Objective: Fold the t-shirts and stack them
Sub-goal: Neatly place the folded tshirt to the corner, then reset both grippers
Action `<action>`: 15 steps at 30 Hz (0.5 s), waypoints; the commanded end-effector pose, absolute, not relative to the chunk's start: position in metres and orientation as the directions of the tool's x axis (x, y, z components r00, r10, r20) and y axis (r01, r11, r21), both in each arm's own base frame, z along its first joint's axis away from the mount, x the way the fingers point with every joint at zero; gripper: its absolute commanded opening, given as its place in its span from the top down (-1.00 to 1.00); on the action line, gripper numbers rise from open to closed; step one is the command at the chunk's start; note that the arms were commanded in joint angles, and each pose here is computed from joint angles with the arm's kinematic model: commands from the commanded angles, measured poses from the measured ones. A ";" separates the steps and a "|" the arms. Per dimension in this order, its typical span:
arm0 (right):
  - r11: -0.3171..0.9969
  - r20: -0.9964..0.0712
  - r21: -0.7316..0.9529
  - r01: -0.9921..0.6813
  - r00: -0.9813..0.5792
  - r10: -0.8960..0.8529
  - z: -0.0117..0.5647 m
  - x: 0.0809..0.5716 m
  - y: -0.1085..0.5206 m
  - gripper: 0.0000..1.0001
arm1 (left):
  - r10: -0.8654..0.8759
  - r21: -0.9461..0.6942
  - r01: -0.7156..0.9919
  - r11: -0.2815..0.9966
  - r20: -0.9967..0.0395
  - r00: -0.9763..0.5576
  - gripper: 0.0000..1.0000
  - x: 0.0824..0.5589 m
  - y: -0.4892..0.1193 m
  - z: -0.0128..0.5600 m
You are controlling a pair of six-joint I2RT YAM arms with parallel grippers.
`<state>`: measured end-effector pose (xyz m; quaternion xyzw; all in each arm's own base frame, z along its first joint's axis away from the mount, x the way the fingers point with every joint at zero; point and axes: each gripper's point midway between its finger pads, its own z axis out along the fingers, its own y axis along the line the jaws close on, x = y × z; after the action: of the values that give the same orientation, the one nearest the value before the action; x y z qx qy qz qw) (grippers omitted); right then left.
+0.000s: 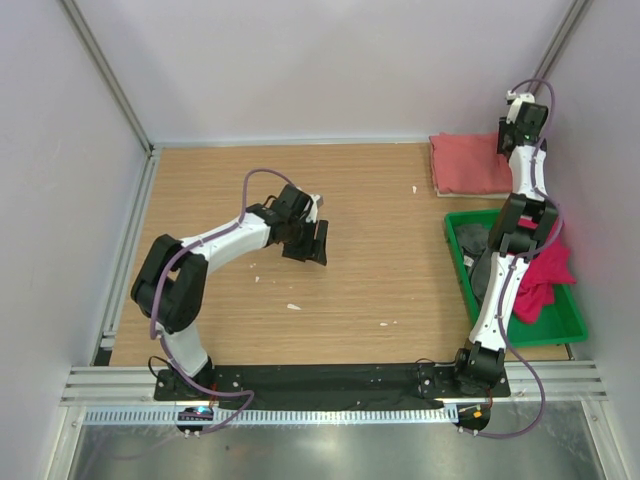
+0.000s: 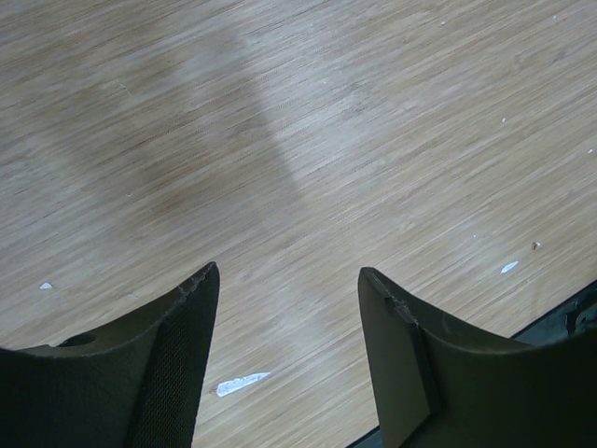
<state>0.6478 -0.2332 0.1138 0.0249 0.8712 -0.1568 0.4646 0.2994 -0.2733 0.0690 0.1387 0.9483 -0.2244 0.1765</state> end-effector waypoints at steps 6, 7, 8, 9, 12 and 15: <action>0.854 -0.894 -0.378 0.358 -0.381 -0.236 0.250 0.655 -0.239 -0.70 | 0.161 -0.394 0.347 0.851 -0.433 -0.887 -0.25 0.301 -0.274 0.094; 0.842 -0.897 -0.383 0.380 -0.372 -0.240 0.262 0.651 -0.237 -0.88 | 0.156 -0.386 0.344 0.856 -0.441 -0.884 -0.24 0.301 -0.272 0.096; 0.832 -0.901 -0.386 0.398 -0.358 -0.247 0.275 0.649 -0.229 -0.98 | 0.149 -0.387 0.341 0.857 -0.448 -0.882 -0.25 0.300 -0.270 0.100; 0.823 -0.912 -0.374 0.426 -0.332 -0.243 0.302 0.638 -0.226 -0.99 | 0.137 -0.392 0.345 0.852 -0.471 -0.872 -0.24 0.298 -0.268 0.111; 0.869 -0.944 -0.278 0.408 -0.283 -0.169 0.327 0.627 -0.189 -0.99 | 0.097 -0.416 0.335 0.846 -0.497 -0.862 -0.25 0.286 -0.262 0.127; 0.939 -0.951 -0.170 0.300 -0.300 -0.076 0.329 0.610 -0.115 -0.99 | 0.020 -0.486 0.307 0.818 -0.510 -0.860 -0.29 0.268 -0.258 0.141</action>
<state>0.6353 -0.1822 0.2265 0.0477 0.8297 -0.2187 0.5114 0.2761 -0.2576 0.1062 0.1156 0.9392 -0.2445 0.2116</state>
